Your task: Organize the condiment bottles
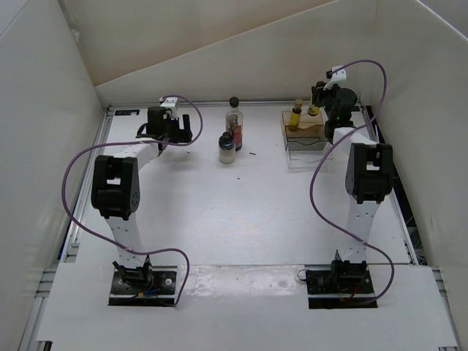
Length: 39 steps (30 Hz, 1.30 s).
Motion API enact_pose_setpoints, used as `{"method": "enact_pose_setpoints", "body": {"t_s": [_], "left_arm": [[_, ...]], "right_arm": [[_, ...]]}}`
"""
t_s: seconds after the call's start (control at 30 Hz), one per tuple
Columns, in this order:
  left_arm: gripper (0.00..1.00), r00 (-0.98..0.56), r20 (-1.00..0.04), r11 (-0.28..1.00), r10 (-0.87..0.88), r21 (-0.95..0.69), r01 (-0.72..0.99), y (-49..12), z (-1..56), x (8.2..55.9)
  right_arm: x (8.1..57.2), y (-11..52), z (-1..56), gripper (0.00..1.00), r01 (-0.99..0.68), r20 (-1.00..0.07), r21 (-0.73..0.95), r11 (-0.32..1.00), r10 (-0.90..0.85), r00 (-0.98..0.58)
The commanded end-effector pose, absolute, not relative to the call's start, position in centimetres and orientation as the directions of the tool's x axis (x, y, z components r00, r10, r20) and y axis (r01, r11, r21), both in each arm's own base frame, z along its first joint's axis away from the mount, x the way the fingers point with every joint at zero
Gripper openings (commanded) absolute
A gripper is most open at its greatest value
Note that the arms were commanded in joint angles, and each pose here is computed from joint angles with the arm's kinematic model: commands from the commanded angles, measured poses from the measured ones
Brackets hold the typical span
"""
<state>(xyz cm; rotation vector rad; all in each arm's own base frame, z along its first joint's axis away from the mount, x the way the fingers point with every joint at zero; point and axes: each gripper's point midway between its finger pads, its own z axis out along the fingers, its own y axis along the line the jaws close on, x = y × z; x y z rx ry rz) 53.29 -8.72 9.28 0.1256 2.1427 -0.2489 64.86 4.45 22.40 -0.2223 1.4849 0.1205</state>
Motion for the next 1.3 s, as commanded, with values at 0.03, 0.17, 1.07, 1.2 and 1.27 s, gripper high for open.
{"method": "enact_pose_setpoints", "body": {"t_s": [0.03, 0.17, 1.07, 1.2, 1.27], "left_arm": [[1.00, -0.512, -0.859, 0.972, -0.001, -0.122, 0.202, -9.2, 11.3, 54.4], [1.00, -0.513, -0.858, 0.971, 0.000, -0.123, 0.206, -9.3, 11.2, 54.5], [1.00, -0.519, -0.854, 0.971, 0.027, -0.102, 0.218, -9.8, 10.4, 54.7], [1.00, -0.524, -0.851, 0.971, 0.027, -0.102, 0.215, -9.8, 10.0, 54.6], [1.00, -0.521, -0.853, 0.972, 0.030, -0.097, 0.215, -9.7, 10.1, 54.7]], "right_arm": [[65.2, 4.2, 25.7, 0.00, -0.208, -0.980, -0.079, 0.975, -0.038, 0.194], [65.5, 4.4, 24.2, 0.00, -0.211, -0.985, -0.067, 0.975, -0.031, 0.172], [64.6, 4.9, 16.8, 0.00, -0.227, -0.987, -0.141, 0.964, -0.120, 0.105], [64.5, 5.3, 16.2, 0.00, -0.234, -0.986, -0.150, 0.960, -0.130, 0.101], [64.4, 5.3, 15.7, 0.00, -0.233, -0.987, -0.148, 0.961, -0.130, 0.090]]}}
